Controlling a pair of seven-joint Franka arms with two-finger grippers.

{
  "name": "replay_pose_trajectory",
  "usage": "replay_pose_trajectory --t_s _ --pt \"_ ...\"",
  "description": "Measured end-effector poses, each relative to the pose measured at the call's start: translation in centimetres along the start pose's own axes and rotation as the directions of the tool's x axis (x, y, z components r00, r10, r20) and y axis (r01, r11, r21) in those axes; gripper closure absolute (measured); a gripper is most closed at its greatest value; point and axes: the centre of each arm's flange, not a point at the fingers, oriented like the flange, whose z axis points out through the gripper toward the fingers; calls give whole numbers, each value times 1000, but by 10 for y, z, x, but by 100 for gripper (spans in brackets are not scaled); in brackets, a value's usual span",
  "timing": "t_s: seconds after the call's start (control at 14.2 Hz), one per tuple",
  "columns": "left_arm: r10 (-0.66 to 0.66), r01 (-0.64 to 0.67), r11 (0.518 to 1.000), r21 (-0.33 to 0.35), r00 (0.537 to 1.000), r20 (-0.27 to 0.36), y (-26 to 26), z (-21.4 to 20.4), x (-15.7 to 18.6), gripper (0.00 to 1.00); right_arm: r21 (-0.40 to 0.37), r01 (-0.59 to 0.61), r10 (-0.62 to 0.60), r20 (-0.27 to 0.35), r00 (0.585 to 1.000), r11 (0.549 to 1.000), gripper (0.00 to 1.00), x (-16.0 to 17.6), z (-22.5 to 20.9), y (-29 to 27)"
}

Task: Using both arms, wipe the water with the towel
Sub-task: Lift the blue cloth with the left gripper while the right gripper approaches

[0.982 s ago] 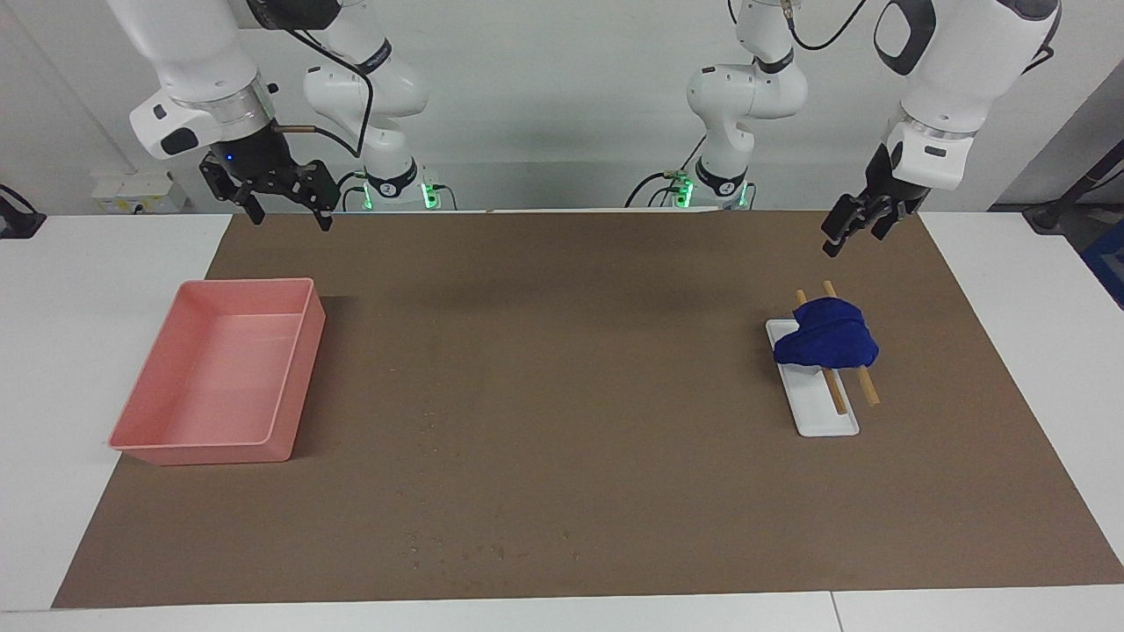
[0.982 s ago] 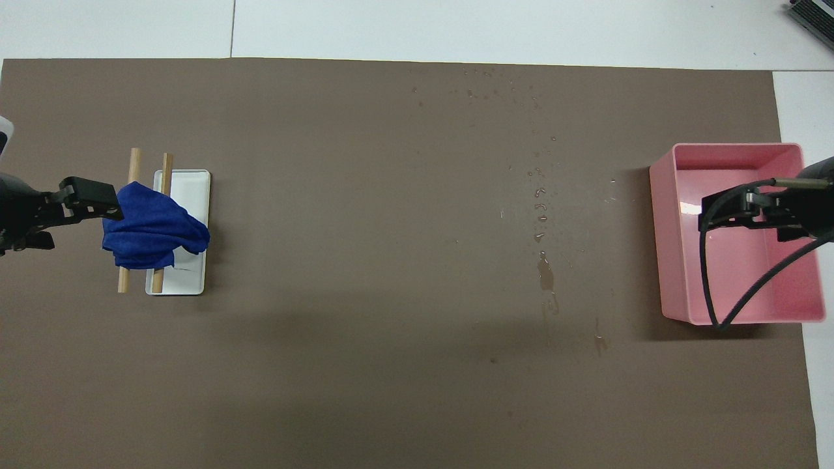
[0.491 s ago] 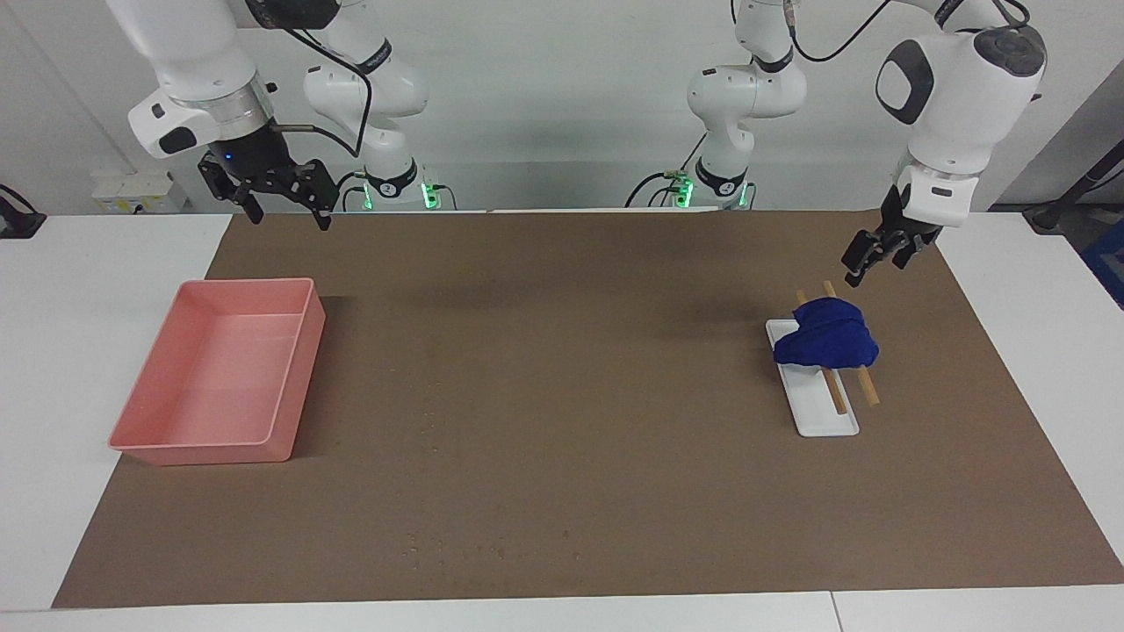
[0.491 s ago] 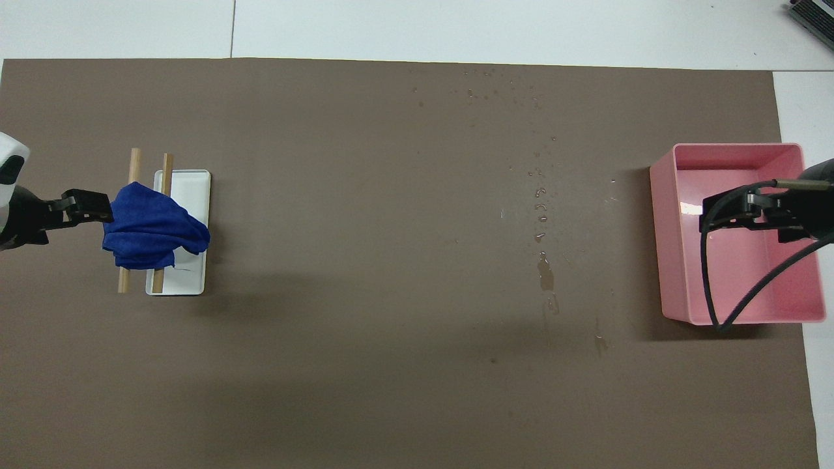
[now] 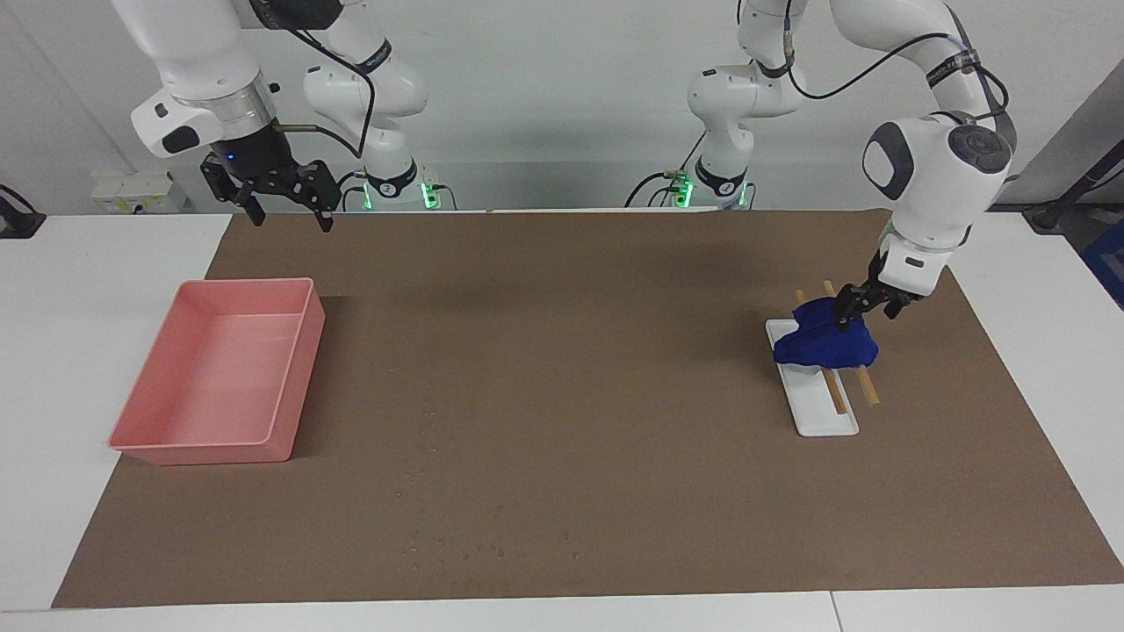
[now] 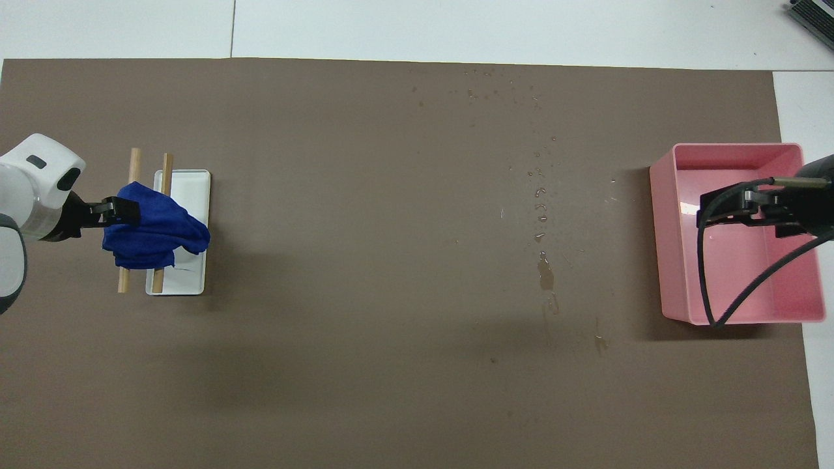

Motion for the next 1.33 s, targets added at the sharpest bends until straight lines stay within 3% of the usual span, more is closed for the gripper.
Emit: replay_pose_trajectory --t_s 0.21,0.28,0.35,0.42,0.7,0.77,0.98,1.12,1.33 --pt "9 -9 1000 1 1000 14 4 8 -5 0 0 0 0 -1 1000 1000 0 0 0 0" --pt "12 -12 1000 1 1000 18 5 10 -6 7 0 1 -1 -1 1000 1000 0 0 0 0" --pt "13 -13 1000 1 1000 22 6 11 -7 7 0 1 -1 -1 1000 1000 0 0 0 0" --pt "13 -13 1000 1 1000 23 6 12 -7 13 0 1 -1 -1 1000 1000 0 0 0 0" --pt "13 -13 1000 0 999 34 12 9 -9 61 0 2 -2 -1 1000 1000 0 0 0 -1" --pt "15 -16 1000 3 999 43 14 6 -9 68 0 2 -2 -1 1000 1000 0 0 0 -1" --pt "10 -11 1000 8 998 69 11 -9 -5 74 0 4 -4 0 1000 1000 0 0 0 -2" --pt "5 -7 1000 12 996 86 9 -18 -3 84 -1 5 -5 2 1000 1000 0 0 1 -3" --pt "-5 3 1000 17 995 104 8 -33 -1 86 -1 4 -4 4 1000 1000 0 0 2 -3"
